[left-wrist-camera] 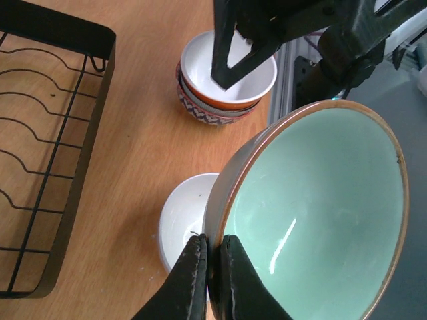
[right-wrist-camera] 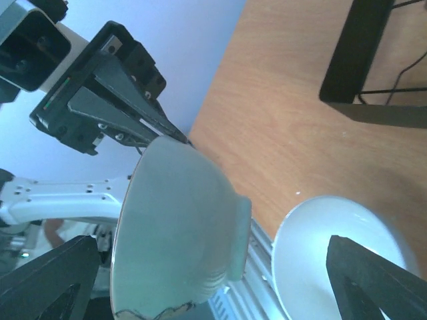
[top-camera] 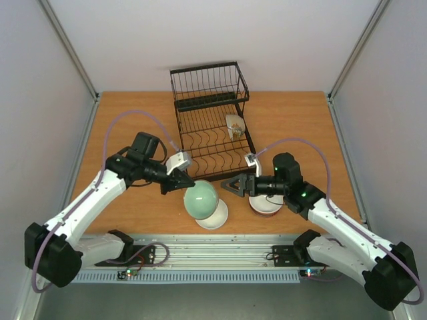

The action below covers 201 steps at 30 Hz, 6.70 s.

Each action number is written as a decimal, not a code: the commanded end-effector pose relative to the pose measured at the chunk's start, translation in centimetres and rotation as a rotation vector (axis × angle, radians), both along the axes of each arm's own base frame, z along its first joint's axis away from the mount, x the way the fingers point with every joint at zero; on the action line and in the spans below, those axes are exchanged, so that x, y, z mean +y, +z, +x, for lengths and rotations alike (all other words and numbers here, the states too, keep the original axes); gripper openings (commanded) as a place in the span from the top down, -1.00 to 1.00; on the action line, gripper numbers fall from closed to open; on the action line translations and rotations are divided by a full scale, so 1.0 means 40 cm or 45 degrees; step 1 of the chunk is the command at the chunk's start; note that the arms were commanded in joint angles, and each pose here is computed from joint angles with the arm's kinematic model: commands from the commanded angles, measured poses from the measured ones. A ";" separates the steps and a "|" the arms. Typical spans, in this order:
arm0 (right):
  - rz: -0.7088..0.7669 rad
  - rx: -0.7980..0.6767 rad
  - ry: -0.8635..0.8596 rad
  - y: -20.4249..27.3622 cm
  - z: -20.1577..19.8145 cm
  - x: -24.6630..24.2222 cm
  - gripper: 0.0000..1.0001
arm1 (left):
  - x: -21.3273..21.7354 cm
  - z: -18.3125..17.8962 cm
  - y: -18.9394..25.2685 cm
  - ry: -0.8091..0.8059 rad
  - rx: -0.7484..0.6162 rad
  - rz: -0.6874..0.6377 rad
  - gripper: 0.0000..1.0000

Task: Load the bowls into the dish rack

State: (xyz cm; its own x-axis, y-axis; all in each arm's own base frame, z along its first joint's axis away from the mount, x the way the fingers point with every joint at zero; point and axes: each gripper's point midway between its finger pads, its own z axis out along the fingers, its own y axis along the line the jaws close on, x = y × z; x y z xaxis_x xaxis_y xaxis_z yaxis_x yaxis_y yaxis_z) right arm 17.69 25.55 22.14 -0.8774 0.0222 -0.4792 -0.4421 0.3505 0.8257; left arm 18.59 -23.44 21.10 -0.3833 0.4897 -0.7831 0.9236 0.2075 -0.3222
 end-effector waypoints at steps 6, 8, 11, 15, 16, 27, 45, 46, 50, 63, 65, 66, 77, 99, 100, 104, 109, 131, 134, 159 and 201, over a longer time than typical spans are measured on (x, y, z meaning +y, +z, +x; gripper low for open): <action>0.228 -0.005 0.170 0.073 -0.033 0.067 -0.94 | -0.009 -0.015 0.088 -0.067 0.006 -0.186 0.99; 0.240 0.000 0.186 0.074 -0.036 0.077 -0.96 | -0.009 -0.016 0.088 -0.069 0.008 -0.187 0.99; 0.235 0.015 0.203 0.063 -0.040 0.090 -0.97 | -0.008 -0.018 0.091 -0.073 -0.001 -0.191 0.99; 0.210 0.031 0.230 0.043 -0.053 0.112 -0.97 | -0.006 -0.019 0.095 -0.068 -0.022 -0.194 0.99; 0.201 0.035 0.237 0.037 -0.056 0.119 -0.97 | -0.005 -0.018 0.096 -0.067 -0.027 -0.194 0.99; 0.154 0.061 0.323 0.016 -0.092 0.174 -0.79 | -0.001 -0.012 0.091 -0.047 -0.045 -0.186 0.99; 0.152 0.026 0.326 0.032 -0.093 0.175 0.97 | 0.004 0.007 0.073 0.004 -0.065 -0.150 0.84; 0.126 0.020 0.312 0.028 -0.088 0.173 0.97 | 0.005 0.008 0.074 0.010 -0.072 -0.149 0.47; -0.035 -0.051 0.215 0.018 -0.051 0.157 0.97 | 0.013 0.021 0.077 0.062 -0.131 -0.139 -0.46; -0.779 -0.434 -0.187 -0.013 0.227 0.093 0.97 | 0.054 0.074 0.051 0.259 -0.277 -0.033 -0.62; -0.876 -0.477 -0.233 -0.025 0.278 0.097 0.97 | 0.056 0.071 0.045 0.258 -0.281 -0.026 -0.62; -0.921 -0.500 -0.256 -0.031 0.304 0.100 0.97 | 0.058 0.070 0.043 0.260 -0.285 -0.023 -0.62; -1.354 -0.731 -0.425 -0.045 0.546 0.134 0.97 | 0.067 0.056 0.017 0.257 -0.288 -0.004 -0.62; -1.743 -0.749 -0.510 -0.205 0.731 0.093 0.97 | 0.070 0.048 0.006 0.247 -0.278 0.009 -0.61; -1.751 -0.749 -0.510 -0.211 0.733 0.093 0.97 | 0.070 0.048 0.004 0.245 -0.274 0.010 -0.61; -1.771 -0.742 -0.516 -0.225 0.749 0.089 0.97 | 0.067 0.048 -0.001 0.237 -0.265 0.011 -0.61; -1.757 -0.707 -0.501 -0.251 0.766 0.089 0.97 | 0.067 0.048 -0.004 0.235 -0.256 0.013 -0.61; -1.849 -0.719 -0.556 -0.242 0.801 0.046 -0.43 | 0.060 0.036 -0.013 0.198 -0.221 0.006 -0.61; -1.849 -0.726 -0.553 -0.238 0.800 0.046 -0.77 | 0.060 0.033 -0.012 0.190 -0.217 0.003 -0.61; -1.554 -0.748 -0.594 -0.061 0.685 0.010 -0.97 | 0.062 0.038 -0.074 0.147 -0.125 0.124 -0.56; -0.891 -0.535 -0.700 0.047 0.232 -0.198 -0.97 | -0.092 0.002 -0.344 -0.094 -0.018 0.684 -0.22</action>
State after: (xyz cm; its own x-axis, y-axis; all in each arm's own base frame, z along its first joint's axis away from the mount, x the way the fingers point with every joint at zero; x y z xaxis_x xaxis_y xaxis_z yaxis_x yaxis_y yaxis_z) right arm 27.66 17.33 22.90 -0.5989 -0.0697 -0.7978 -0.2637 0.9578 0.1143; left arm 18.15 -26.37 7.12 -0.3369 0.8479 -0.4093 0.9407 0.2843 -0.1852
